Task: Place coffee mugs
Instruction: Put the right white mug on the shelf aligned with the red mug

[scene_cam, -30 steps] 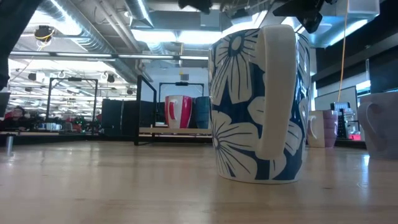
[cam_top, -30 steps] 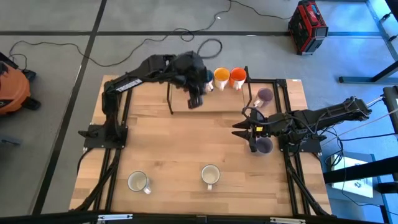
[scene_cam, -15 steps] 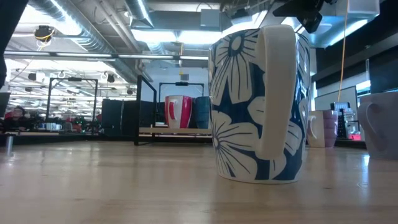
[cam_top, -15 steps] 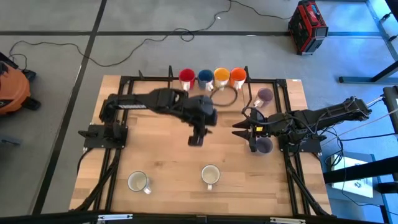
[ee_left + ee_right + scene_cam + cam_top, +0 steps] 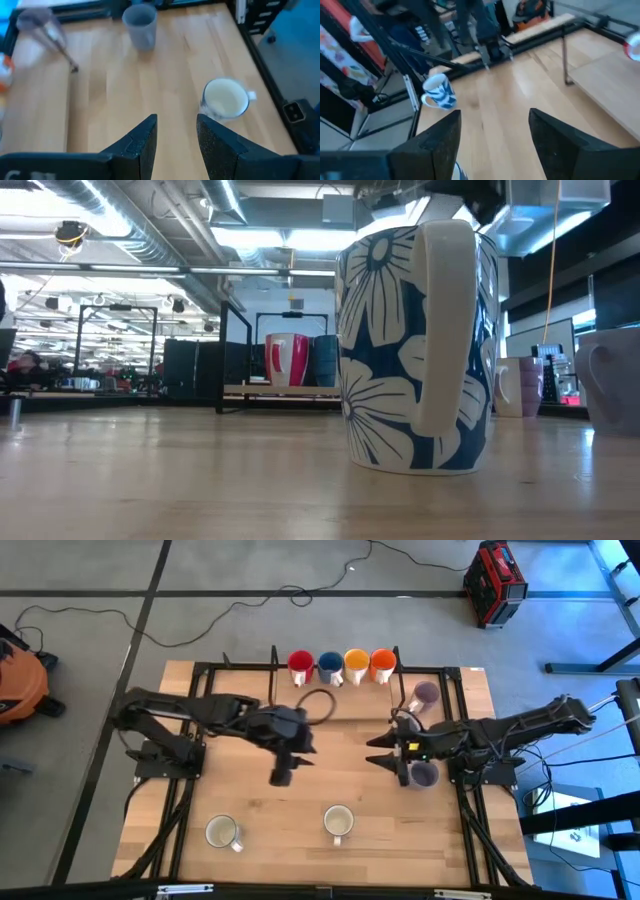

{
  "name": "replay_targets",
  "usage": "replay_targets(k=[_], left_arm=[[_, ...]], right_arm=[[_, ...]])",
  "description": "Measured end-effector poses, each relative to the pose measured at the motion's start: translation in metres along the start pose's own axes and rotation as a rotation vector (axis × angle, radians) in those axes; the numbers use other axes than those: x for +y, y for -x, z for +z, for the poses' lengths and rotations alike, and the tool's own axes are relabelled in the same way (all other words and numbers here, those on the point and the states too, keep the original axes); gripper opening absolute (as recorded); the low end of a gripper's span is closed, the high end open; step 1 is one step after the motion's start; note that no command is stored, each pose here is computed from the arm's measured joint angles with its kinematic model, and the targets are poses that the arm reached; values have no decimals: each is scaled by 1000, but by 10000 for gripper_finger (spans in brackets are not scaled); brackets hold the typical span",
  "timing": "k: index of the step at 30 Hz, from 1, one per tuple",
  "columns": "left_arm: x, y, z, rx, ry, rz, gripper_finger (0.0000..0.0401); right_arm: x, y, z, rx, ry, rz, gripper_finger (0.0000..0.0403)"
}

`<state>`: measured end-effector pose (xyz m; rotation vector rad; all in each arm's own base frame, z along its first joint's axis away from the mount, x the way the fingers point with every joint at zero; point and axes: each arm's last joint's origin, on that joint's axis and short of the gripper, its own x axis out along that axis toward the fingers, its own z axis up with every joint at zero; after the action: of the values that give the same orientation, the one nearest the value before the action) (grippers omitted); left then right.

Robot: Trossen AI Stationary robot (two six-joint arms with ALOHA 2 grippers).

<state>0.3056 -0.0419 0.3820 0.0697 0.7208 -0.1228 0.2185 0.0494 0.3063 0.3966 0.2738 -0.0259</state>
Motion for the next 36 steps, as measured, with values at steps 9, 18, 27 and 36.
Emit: replay_targets(k=[9, 18, 27, 36], left_arm=[[-3, 42, -71, 14, 128, 14, 132], [-12, 72, -121, -29, 177, -13, 132], [-20, 54, -115, -128, 165, -109, 132], [-51, -5, -85, -157, 151, -205, 132]], right_arm=[[26, -66, 20, 121, 84, -40, 214], [54, -116, 36, 296, 109, -59, 214], [91, -126, 35, 355, 56, -69, 214], [144, -91, -7, 398, 76, -153, 214]])
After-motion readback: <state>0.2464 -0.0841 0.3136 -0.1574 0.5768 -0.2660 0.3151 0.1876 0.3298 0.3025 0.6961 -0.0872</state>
